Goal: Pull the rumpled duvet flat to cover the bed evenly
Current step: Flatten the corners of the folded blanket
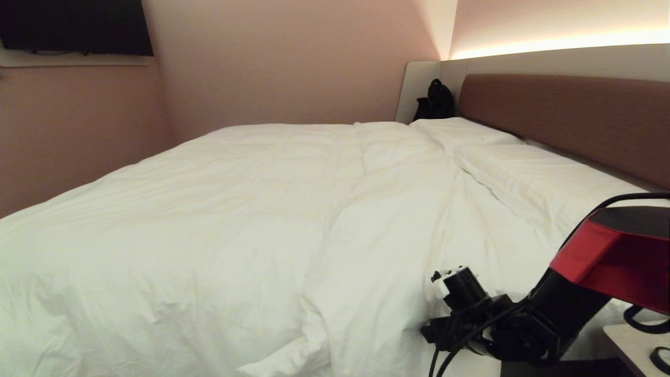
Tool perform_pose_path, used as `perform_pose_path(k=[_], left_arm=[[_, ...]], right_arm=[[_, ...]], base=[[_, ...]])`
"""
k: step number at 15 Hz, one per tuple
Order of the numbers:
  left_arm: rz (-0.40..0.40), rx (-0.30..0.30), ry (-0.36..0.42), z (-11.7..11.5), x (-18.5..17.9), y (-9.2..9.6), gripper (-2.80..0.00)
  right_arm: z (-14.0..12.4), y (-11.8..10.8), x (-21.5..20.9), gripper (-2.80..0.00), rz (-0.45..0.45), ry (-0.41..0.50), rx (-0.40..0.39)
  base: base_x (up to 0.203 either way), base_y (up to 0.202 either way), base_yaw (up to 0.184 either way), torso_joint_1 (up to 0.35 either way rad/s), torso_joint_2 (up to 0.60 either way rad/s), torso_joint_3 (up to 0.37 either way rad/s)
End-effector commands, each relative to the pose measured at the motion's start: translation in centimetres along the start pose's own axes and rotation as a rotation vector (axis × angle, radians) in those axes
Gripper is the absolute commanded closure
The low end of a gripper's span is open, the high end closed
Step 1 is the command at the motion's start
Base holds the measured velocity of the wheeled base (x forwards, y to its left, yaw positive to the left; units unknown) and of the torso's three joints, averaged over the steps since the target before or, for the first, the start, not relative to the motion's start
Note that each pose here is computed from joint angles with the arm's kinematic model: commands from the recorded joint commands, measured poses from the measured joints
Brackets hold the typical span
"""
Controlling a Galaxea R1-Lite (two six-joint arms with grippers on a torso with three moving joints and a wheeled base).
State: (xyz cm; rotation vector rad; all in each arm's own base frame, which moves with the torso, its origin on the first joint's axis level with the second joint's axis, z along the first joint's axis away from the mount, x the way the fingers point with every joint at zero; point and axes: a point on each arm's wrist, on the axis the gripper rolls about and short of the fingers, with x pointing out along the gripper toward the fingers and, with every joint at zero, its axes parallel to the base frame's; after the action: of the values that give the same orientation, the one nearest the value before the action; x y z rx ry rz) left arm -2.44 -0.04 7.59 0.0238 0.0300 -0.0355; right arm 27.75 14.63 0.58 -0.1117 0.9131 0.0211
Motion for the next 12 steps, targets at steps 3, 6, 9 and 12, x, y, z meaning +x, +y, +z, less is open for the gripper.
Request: perform_pose_path(k=[3, 6, 9, 12], left_arm=[[0.0, 0.0, 0.002, 0.0, 0.0, 0.0, 0.0], [0.0, 0.0, 0.0, 0.0, 0.0, 0.0, 0.0], [0.0, 0.0, 0.001, 0.0, 0.0, 0.0, 0.0], [0.0, 0.0, 0.002, 0.0, 0.0, 0.0, 0.0]], right_arm=[[0.4, -0.9, 2.3, -2.8, -0.04, 0.026, -0.022], [0.5, -1.2, 3.1, -2.8, -0.05, 0.034, -0.04], [0.2, -1.2, 3.6, -2.8, -0.053, 0.046, -0.072], [0.2, -1.2, 3.9, -2.8, -0.053, 0.05, -0.095]], base=[[0.0, 0.0, 0.0, 0.0, 0.0, 0.0], [0.0, 0.0, 0.0, 0.0, 0.0, 0.0], [0.0, 0.0, 0.0, 0.0, 0.0, 0.0], [0.0, 0.0, 0.0, 0.0, 0.0, 0.0]])
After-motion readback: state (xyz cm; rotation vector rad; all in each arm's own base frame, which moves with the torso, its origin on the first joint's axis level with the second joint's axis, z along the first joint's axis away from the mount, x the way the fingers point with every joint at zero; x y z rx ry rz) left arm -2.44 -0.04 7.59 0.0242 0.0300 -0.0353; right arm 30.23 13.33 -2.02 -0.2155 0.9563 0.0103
